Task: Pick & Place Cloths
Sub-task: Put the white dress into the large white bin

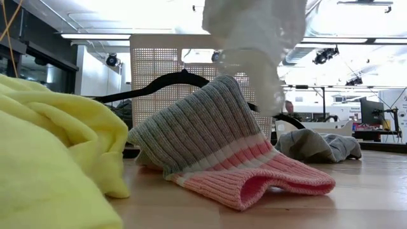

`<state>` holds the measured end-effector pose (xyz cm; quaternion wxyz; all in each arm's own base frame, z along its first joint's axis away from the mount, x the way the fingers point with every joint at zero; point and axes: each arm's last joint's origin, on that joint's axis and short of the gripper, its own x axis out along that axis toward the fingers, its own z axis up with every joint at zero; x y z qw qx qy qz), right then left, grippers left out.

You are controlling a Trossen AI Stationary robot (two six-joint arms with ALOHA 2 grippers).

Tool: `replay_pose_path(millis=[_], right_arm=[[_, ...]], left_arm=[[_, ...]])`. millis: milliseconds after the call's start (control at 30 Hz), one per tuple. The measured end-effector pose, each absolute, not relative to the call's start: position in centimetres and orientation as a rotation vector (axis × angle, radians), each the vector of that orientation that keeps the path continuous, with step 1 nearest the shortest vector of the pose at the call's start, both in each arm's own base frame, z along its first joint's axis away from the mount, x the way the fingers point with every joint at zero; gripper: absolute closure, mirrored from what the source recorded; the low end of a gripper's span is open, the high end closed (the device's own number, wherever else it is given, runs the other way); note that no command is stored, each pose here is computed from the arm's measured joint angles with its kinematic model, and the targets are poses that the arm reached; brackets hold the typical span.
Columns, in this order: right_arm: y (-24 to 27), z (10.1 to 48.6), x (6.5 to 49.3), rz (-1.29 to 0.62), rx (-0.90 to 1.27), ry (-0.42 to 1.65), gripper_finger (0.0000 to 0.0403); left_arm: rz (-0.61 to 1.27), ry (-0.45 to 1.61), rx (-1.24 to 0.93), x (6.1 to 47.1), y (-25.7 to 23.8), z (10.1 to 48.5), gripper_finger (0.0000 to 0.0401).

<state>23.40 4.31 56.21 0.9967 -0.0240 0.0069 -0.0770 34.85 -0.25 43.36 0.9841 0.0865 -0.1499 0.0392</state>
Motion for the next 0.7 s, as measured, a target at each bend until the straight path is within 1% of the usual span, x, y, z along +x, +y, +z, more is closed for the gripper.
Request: replay_pose_path(millis=[100, 233, 433, 533, 633, 667, 700], right_arm=[[3.9, 56.0, 23.9, -0.146, -0.032, 0.021, 0.0394], [3.5, 55.9, 24.2, -0.148, -0.030, 0.030, 0.0394], [3.5, 55.9, 24.2, -0.148, -0.029, 0.030, 0.0394], [3.5, 55.8, 24.2, -0.148, -0.029, 0.040, 0.0394], [3.5, 55.7, 24.2, -0.148, -0.030, 0.046, 0.0394], [3.5, 55.7, 24.2, -0.148, -0.030, 0.046, 0.0394], [3.5, 55.7, 24.2, -0.148, -0.030, 0.045, 0.0394]], left_arm=[[0.077, -0.299, 0.164, 34.8, -0.3, 44.0, 0.0034], [0.068, -0.268, 0.117, 34.7, -0.3, 44.4, 0.0088], [0.068, -0.276, 0.112, 34.6, -0.3, 45.1, 0.0209], [0.067, -0.261, 0.113, 34.6, -0.3, 45.1, 0.0282], [0.067, -0.240, 0.119, 34.5, -0.2, 44.9, 0.0366], [0.067, -0.234, 0.125, 34.4, -0.2, 45.0, 0.0380], [0.068, -0.234, 0.134, 34.3, -0.2, 45.0, 0.0383]])
